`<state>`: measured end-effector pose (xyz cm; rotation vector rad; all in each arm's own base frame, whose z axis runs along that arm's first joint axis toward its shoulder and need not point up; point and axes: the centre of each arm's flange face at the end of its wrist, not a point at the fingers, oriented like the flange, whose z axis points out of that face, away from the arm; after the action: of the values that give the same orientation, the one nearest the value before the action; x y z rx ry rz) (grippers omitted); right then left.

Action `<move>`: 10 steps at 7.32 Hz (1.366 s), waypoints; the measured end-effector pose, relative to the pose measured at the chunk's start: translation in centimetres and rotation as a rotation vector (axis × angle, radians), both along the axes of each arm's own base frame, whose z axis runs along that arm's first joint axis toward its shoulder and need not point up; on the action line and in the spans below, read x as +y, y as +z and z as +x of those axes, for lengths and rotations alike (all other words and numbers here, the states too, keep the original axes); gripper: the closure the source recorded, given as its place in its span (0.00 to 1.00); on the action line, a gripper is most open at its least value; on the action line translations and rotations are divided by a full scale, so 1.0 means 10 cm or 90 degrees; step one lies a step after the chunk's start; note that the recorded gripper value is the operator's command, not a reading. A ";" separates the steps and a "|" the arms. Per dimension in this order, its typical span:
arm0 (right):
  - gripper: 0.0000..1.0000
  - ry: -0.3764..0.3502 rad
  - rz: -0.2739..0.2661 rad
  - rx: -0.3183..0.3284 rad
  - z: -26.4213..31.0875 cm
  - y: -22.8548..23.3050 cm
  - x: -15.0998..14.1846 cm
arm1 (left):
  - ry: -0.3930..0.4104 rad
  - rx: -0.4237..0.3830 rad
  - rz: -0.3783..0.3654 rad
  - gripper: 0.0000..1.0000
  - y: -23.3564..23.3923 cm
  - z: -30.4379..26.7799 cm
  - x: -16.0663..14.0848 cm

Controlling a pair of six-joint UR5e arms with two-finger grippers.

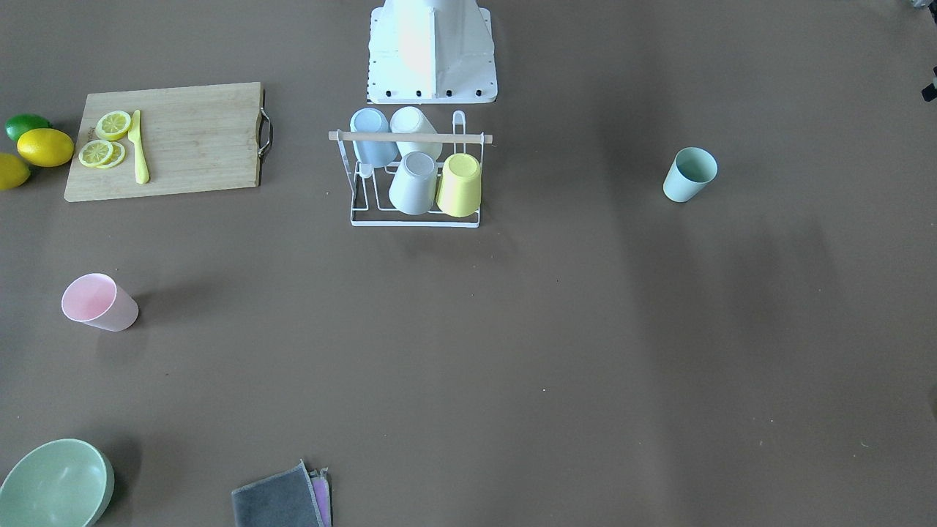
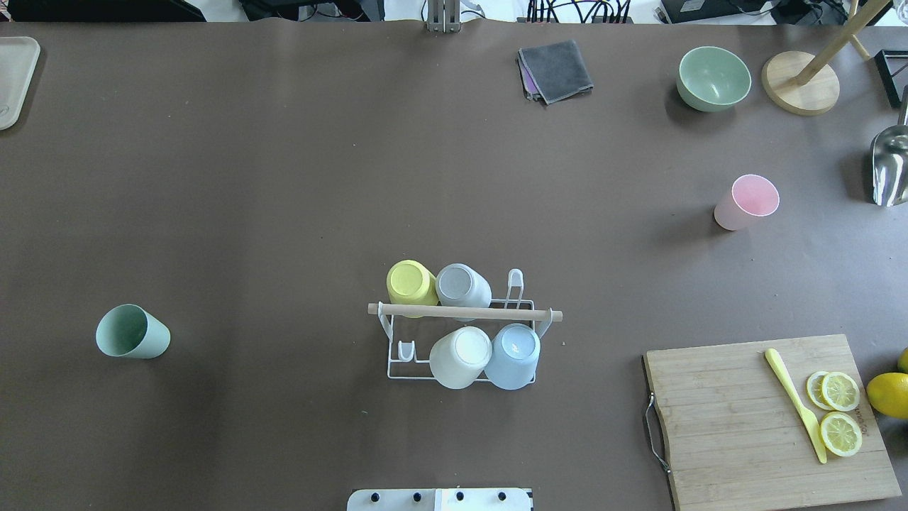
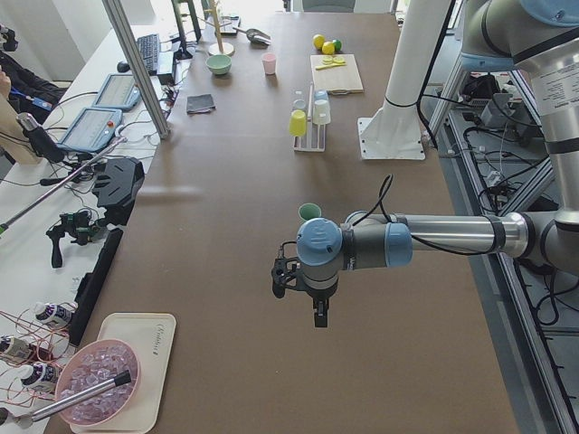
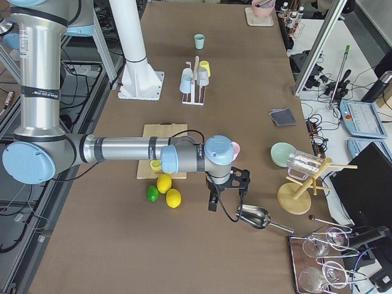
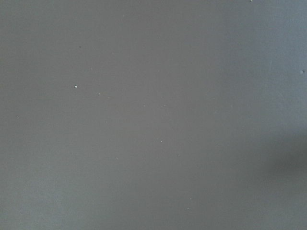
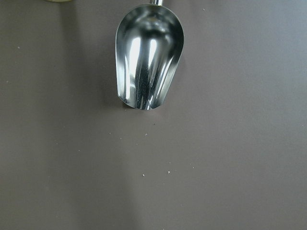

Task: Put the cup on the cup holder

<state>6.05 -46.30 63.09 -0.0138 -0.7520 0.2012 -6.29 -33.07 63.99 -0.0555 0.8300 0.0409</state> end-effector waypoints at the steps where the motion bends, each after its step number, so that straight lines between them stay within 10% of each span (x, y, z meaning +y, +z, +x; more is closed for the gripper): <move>1: 0.00 -0.001 0.001 -0.001 0.00 0.00 0.00 | 0.000 0.000 0.000 0.01 0.00 0.00 -0.01; 10: 0.00 -0.002 0.000 0.001 0.00 0.02 0.01 | 0.004 0.005 0.016 0.01 0.04 0.00 -0.41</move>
<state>6.06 -46.19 63.31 -0.0153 -0.7497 0.1983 -6.25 -37.16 64.34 -0.0336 0.8367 0.0571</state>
